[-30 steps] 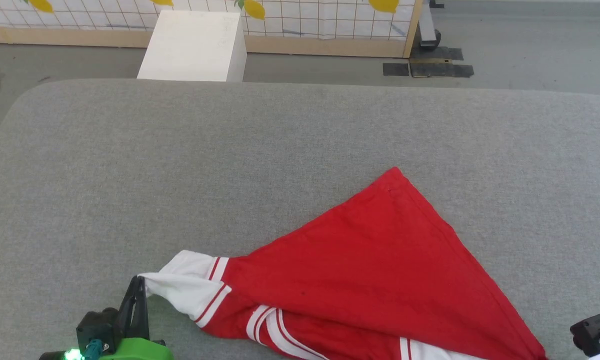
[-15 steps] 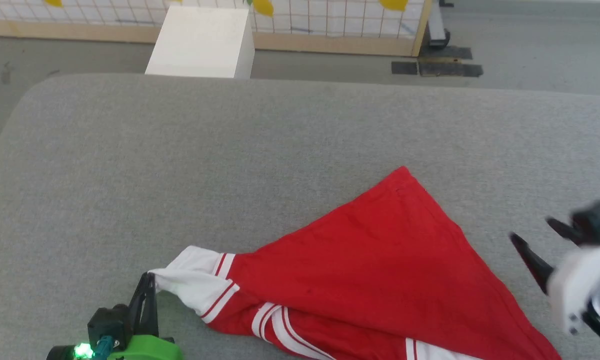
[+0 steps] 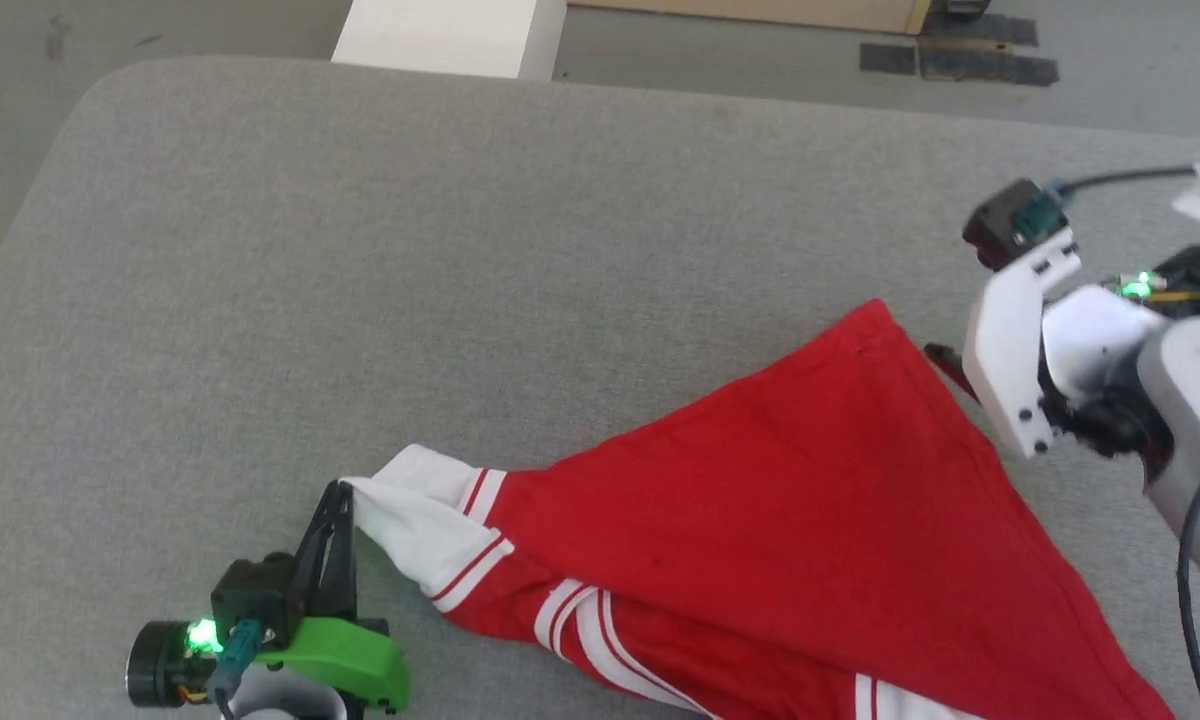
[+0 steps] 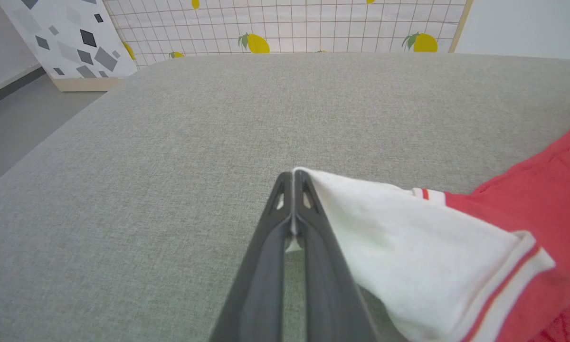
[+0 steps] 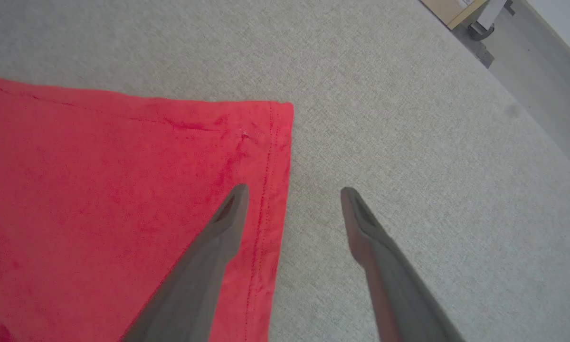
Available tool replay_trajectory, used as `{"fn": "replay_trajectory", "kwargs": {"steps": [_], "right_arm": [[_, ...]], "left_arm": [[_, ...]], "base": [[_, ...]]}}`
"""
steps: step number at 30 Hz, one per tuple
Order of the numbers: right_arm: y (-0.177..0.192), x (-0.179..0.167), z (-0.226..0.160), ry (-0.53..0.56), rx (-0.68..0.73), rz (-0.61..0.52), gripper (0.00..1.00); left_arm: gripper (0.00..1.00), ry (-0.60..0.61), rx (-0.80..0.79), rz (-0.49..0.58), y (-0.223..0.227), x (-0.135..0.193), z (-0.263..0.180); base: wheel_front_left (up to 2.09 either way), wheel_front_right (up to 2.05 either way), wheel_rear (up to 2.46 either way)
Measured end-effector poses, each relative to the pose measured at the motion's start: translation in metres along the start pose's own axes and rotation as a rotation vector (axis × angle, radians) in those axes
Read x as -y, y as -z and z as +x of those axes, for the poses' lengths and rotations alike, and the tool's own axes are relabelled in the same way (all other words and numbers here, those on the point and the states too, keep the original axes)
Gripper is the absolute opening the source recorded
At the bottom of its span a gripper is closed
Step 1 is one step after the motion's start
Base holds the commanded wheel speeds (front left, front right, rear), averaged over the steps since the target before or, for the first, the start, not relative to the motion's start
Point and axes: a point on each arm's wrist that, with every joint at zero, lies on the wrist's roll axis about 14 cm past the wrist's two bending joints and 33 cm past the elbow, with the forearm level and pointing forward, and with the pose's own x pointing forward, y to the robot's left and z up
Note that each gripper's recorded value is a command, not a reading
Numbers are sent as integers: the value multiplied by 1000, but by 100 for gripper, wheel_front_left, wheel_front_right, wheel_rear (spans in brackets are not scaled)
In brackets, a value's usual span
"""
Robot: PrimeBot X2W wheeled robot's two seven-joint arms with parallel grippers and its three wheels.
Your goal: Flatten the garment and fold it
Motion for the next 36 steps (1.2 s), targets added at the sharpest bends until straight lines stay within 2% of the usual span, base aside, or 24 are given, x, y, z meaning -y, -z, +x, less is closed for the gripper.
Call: {"fn": "replay_trajectory", "kwargs": {"steps": [4,10,21,22,31,36], "right_arm": [[-2,5,22,3,-101,-32,100],[0,-4,56,-30,-198,-74,100],[15,-21,95,-89,-248,-121,100],[14,-21,95,-91,-238,-119,0],[-7,-29,83,-107,-54,-75,0],[-35,-38,60,-119,125,-81,0]], "left_arm": [[0,2,-4,0,1,2,5],[0,-2,-12,-6,3,2,14],[0,-29,-54,-2,16,-5,18],[0,-29,-56,-2,16,-5,19],[0,-40,-46,-11,13,-9,16],[0,-37,-21,-12,6,-10,10]], "base": [[0,0,0],[0,0,0],[0,0,0],[0,0,0],[0,0,0],[0,0,0]]}}
